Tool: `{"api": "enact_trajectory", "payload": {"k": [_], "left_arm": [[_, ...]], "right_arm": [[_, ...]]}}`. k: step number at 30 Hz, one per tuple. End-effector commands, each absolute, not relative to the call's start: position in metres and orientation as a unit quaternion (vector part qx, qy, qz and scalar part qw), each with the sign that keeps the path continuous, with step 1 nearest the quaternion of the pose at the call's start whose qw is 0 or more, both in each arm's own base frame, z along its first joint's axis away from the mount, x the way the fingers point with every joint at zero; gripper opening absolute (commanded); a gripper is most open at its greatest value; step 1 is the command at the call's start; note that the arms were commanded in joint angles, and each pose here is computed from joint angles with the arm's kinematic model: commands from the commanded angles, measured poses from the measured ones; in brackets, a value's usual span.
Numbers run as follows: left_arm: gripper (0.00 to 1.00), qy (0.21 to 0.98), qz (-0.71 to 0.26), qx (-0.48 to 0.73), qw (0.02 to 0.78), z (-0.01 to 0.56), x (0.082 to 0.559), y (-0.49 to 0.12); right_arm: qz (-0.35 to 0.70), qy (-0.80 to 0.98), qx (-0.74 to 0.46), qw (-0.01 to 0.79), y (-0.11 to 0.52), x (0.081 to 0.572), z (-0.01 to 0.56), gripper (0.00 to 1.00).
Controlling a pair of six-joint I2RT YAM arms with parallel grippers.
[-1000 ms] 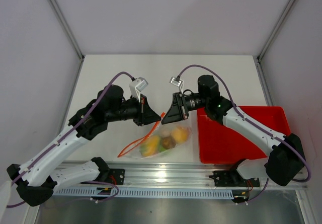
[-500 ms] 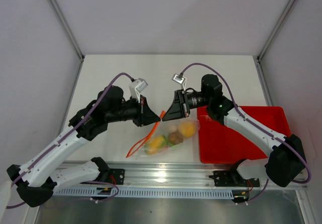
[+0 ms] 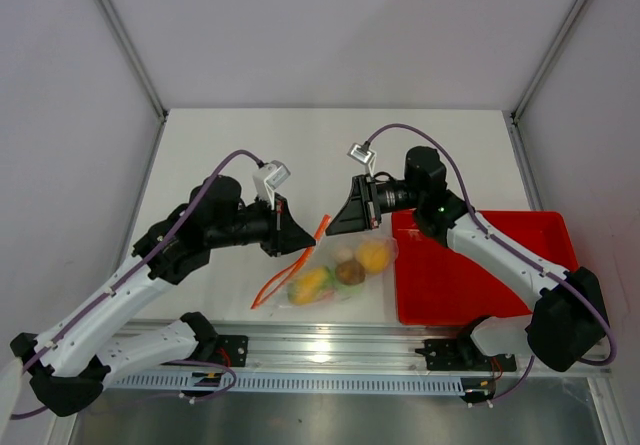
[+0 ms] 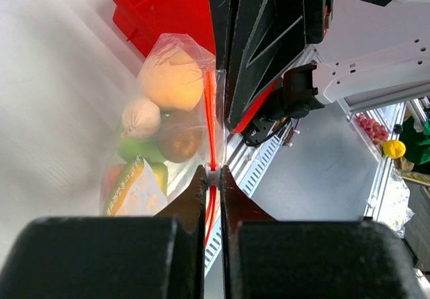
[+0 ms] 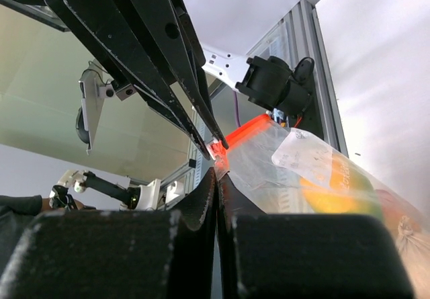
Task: Place the food in the zip-top bag and seal the zipper
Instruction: Zip the zipper food storage bag at the center of the board.
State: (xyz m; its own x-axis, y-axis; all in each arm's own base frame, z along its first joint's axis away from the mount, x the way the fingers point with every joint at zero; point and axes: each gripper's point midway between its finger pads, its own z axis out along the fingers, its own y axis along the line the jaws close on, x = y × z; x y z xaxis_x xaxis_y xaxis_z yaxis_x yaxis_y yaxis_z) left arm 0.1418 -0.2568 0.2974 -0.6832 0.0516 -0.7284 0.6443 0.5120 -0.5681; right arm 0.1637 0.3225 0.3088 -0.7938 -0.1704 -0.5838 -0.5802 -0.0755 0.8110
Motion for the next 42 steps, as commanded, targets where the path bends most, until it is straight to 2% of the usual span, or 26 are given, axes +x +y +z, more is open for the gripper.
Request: {"api": "enact_trajectory", "payload": {"k": [1, 18, 36, 40, 42], "left_arm": [[0.01, 0.803, -0.453, 0.227, 0.315, 0.297, 0.13, -0.253], [0.01, 0.825, -0.426, 0.206, 0.31, 0.282, 0.123, -0.231], [0.01, 0.848, -0.397, 0.195, 0.293, 0.264, 0.12, -0.218], [0.01, 0.849, -0.394, 0.2, 0.29, 0.262, 0.12, -0.219], [0.01, 0.85, -0.393, 0.203, 0.284, 0.258, 0.12, -0.221]], "right_arm": [[0.679, 0.643, -0.294, 0.199, 0.319, 0.17, 0.327, 0.0], [0.654, 0.677, -0.271, 0.2, 0.316, 0.189, 0.296, 0.0], [0.596, 0.739, -0.258, 0.177, 0.297, 0.195, 0.233, 0.0], [0.576, 0.745, -0.292, 0.166, 0.294, 0.192, 0.228, 0.0], [0.564, 0.752, -0.3, 0.161, 0.293, 0.192, 0.233, 0.06]]}}
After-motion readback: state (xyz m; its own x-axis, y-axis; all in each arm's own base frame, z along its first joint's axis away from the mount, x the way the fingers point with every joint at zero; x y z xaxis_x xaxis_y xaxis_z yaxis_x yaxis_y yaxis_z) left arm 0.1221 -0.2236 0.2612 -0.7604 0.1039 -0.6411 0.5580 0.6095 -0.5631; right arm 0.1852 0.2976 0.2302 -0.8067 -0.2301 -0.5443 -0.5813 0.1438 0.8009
